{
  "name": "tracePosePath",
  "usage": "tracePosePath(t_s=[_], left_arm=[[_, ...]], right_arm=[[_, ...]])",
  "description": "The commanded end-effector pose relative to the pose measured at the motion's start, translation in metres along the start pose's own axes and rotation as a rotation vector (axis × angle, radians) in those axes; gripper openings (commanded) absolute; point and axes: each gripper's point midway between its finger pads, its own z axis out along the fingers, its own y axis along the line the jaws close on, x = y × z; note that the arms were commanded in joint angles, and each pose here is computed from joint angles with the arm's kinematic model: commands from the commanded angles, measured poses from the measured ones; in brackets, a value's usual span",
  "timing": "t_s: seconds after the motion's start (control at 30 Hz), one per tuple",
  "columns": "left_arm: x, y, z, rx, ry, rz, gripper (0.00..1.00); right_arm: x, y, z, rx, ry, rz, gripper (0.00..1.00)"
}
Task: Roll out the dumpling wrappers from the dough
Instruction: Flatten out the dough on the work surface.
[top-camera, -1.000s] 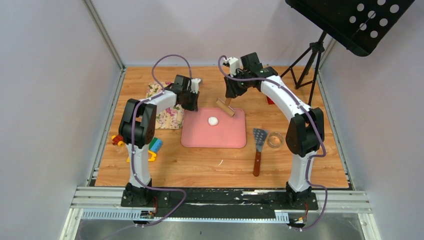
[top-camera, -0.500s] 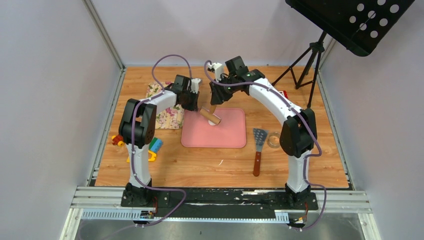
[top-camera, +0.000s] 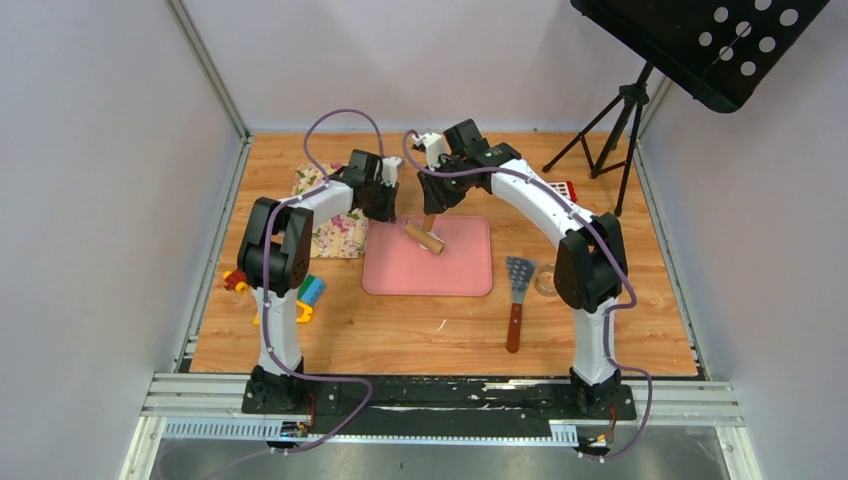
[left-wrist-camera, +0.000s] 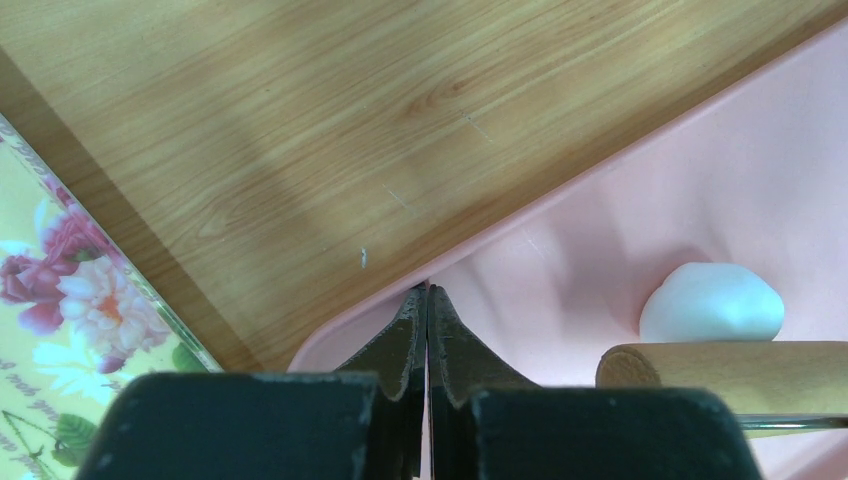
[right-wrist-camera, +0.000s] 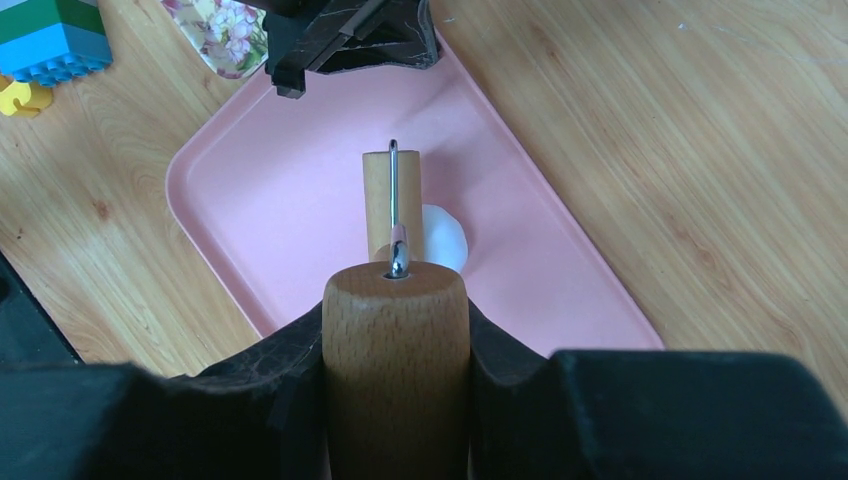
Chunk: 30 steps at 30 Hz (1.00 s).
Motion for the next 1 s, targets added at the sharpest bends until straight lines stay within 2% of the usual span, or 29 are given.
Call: tracePosePath(t_s=[0.0,0.13,0.23,0.43,0.7,0.97], left_arm=[[0.007,0.004,0.001,-0.028,0.015,0.005,0.0],[0.007,0.004,0.001,-0.03,0.016,0.006,0.0],[0.007,0.004,0.0,-0.03,0.016,0.006,0.0],[0.005,0.004,-0.001,-0.03,0.011,0.009,0.0],[0.006,0.004,0.0,-0.029,0.013,0.008,0.0],[0.007,0.005,0.001,-0.033,0.016,0.008,0.0]], right_arm=[[0.009,-0.007,0.004,0.022,0.026,-0.027,0.0],[-0.007,0.034,-0.01,-0.19,-0.04,-0.03,0.0],[-0.033,0.059,-0.038,-0.319,-0.12,-0.038,0.0],[-0.062,0.042,-0.07,-0.196,-0.19,-0.154,0.0],[-0.043,0.034,-0.072,-0.197,-0.165,-0.621,0.0],[-0.018,0.047,-0.06,-0.261,-0.11,-0.954,0.0]])
